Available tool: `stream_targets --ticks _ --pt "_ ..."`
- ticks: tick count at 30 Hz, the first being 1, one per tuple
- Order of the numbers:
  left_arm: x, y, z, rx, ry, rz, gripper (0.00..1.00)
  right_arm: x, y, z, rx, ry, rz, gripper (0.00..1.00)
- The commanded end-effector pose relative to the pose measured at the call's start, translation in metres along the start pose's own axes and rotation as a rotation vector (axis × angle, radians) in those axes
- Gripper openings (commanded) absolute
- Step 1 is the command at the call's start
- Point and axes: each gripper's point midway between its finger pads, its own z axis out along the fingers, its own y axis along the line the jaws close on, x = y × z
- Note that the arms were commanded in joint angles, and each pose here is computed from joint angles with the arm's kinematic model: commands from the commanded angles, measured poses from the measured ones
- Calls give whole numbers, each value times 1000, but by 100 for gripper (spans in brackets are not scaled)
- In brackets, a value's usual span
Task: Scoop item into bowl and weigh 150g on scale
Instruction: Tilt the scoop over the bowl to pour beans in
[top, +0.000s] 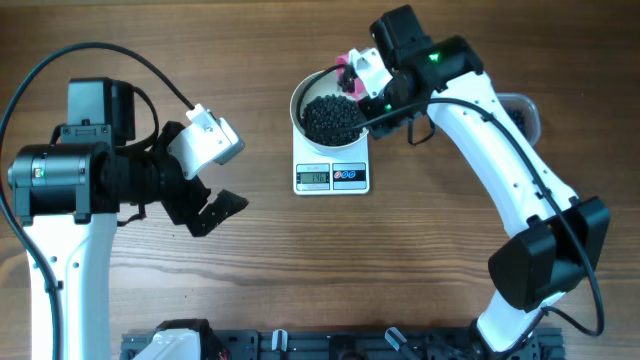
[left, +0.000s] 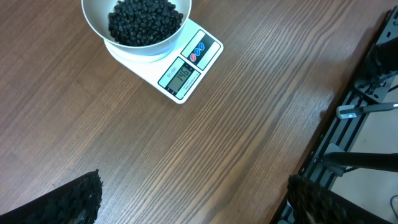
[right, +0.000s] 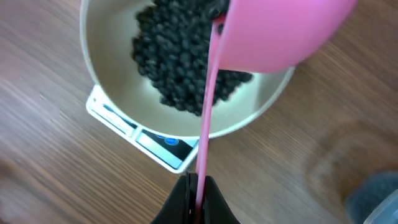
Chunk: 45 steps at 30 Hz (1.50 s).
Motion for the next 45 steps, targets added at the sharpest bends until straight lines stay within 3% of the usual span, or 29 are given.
stream_targets --ticks 1,3,5,8,11,14,35,45 --pt "-4 -1 -6 -13 -19 17 100 -12 11 -23 -29 -79 -10 4" --pt "-4 -1 -6 -13 -19 17 100 -2 3 -22 25 -33 -63 4" --pt "-4 -1 -6 -13 -19 17 100 0 -9 -23 92 -23 -2 4" --pt "-4 -1 -6 -13 -19 16 100 -7 14 -22 -35 -57 -44 4" --pt "-4 -1 -6 -13 -19 17 100 -2 -5 -22 77 -28 -7 4" --pt "-4 -1 -6 -13 -19 17 100 -11 12 -22 -28 -70 0 4" --pt "-4 -1 -6 -13 -19 17 100 -14 12 -23 -27 -83 42 4" --pt "-4 -1 -6 -13 -19 17 100 -16 30 -24 -136 -95 38 4"
